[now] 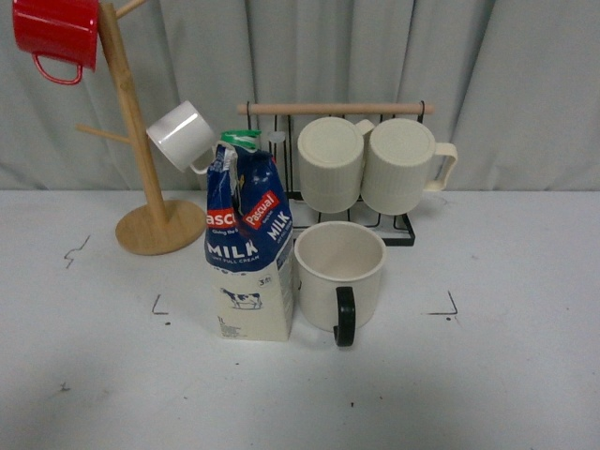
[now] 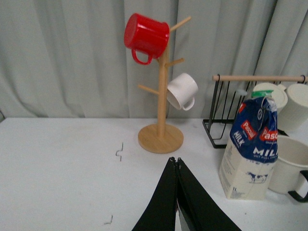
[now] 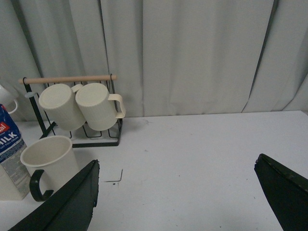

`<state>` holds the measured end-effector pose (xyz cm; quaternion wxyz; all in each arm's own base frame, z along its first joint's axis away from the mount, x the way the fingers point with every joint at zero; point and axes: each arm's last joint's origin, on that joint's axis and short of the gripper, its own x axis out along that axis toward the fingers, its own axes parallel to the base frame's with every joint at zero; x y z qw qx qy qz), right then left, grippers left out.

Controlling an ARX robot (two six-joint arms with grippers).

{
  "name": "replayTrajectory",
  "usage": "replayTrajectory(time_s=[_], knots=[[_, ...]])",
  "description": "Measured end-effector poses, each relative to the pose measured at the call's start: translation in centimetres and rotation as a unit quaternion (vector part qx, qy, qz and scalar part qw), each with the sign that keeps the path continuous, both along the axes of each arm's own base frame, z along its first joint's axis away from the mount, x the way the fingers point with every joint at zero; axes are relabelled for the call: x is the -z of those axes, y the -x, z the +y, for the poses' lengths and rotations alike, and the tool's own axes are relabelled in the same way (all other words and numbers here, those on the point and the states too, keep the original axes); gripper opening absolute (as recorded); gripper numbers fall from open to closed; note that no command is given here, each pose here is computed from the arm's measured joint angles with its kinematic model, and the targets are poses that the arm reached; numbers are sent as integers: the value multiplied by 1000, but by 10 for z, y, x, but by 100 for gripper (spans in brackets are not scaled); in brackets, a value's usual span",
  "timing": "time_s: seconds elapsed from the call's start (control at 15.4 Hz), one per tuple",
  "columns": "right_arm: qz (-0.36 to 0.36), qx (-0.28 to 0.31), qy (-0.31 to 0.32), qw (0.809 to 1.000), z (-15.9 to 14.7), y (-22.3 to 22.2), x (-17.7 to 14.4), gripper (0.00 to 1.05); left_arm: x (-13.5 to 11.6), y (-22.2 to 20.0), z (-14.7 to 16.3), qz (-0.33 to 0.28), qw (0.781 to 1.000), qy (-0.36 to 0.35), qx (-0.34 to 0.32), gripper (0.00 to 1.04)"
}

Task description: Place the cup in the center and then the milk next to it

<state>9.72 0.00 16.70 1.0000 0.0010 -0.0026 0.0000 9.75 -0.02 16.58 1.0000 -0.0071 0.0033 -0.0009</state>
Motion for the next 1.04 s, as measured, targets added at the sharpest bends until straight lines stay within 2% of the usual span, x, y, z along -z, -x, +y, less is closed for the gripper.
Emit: replayTrajectory(time_s=[0.13,0.65,1.04], knots=[[0,0,0,1000,0,0,0,98,-1,0,0,-5,1000,0,0,2],[0,0,0,1000,0,0,0,98,-1,0,0,-3,1000,0,0,97],[0,0,0,1000,0,0,0,98,-1,0,0,-3,1000,0,0,98]])
